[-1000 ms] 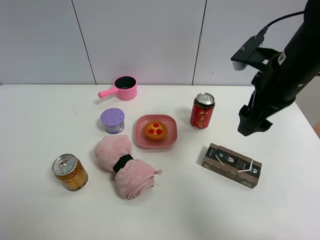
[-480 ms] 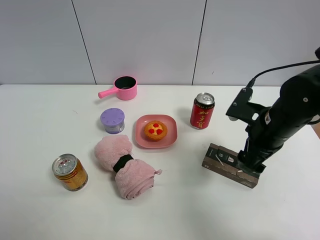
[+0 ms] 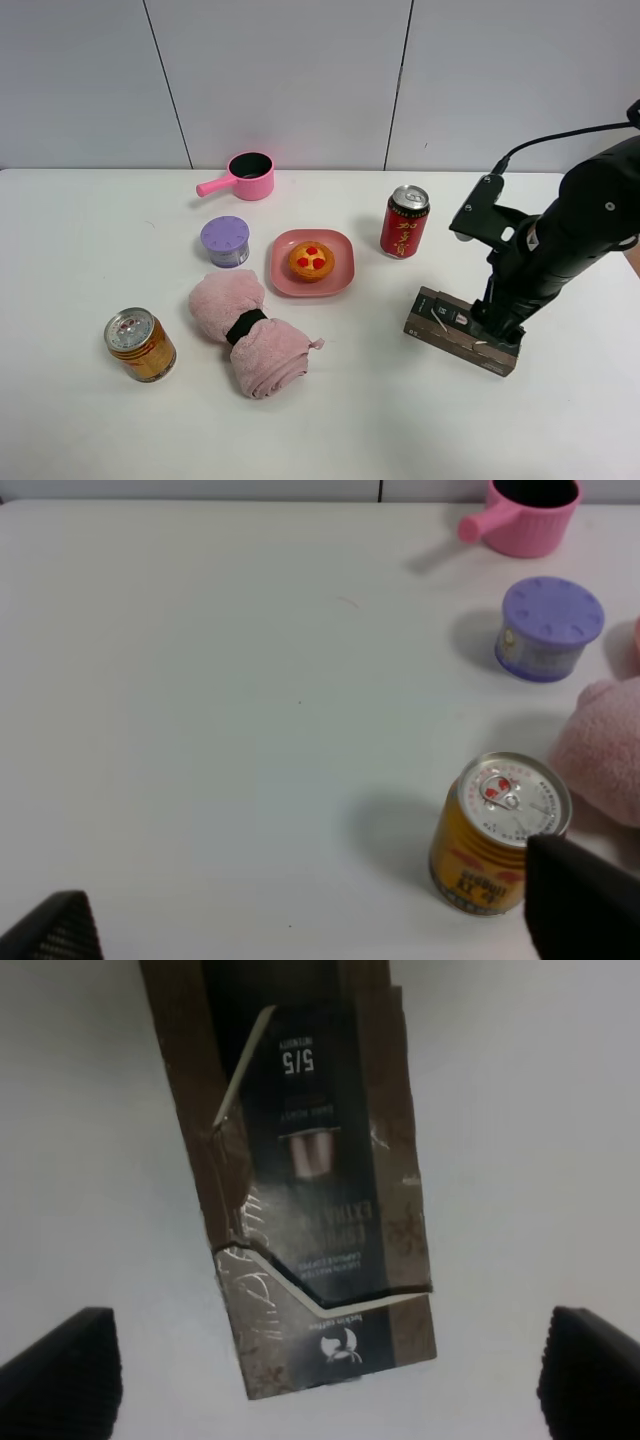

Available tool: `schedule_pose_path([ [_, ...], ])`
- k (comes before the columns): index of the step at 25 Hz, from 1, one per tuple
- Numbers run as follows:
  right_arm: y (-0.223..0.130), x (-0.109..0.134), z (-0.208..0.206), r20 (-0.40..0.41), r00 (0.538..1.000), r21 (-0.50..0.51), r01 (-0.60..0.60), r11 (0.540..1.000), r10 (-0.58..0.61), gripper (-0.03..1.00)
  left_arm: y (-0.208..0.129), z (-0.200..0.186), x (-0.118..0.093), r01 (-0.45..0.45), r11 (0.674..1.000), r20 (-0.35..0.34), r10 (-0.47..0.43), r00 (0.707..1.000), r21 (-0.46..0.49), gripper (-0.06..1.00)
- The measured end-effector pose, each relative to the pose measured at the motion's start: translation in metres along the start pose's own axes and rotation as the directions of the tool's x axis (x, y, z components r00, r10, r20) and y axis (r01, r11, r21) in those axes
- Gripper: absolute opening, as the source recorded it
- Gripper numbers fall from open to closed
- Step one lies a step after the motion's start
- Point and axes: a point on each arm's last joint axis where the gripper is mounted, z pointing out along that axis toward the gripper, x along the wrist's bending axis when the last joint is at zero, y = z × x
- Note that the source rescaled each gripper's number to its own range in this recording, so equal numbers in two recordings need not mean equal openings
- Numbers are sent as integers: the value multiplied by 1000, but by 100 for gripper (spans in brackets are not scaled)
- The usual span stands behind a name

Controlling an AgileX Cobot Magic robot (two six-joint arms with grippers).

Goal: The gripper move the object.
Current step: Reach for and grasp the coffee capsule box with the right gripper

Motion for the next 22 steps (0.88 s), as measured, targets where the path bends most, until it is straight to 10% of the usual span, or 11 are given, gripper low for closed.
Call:
schedule_pose_path([
  [19,4,0,41,-26,998,100,-61,993,64,57,0,0,0,0,1000,0,0,1000,0,100],
  [22,4,1,41,-33,996,103,-76,992,80,81,0,0,0,0,1000,0,0,1000,0,100],
])
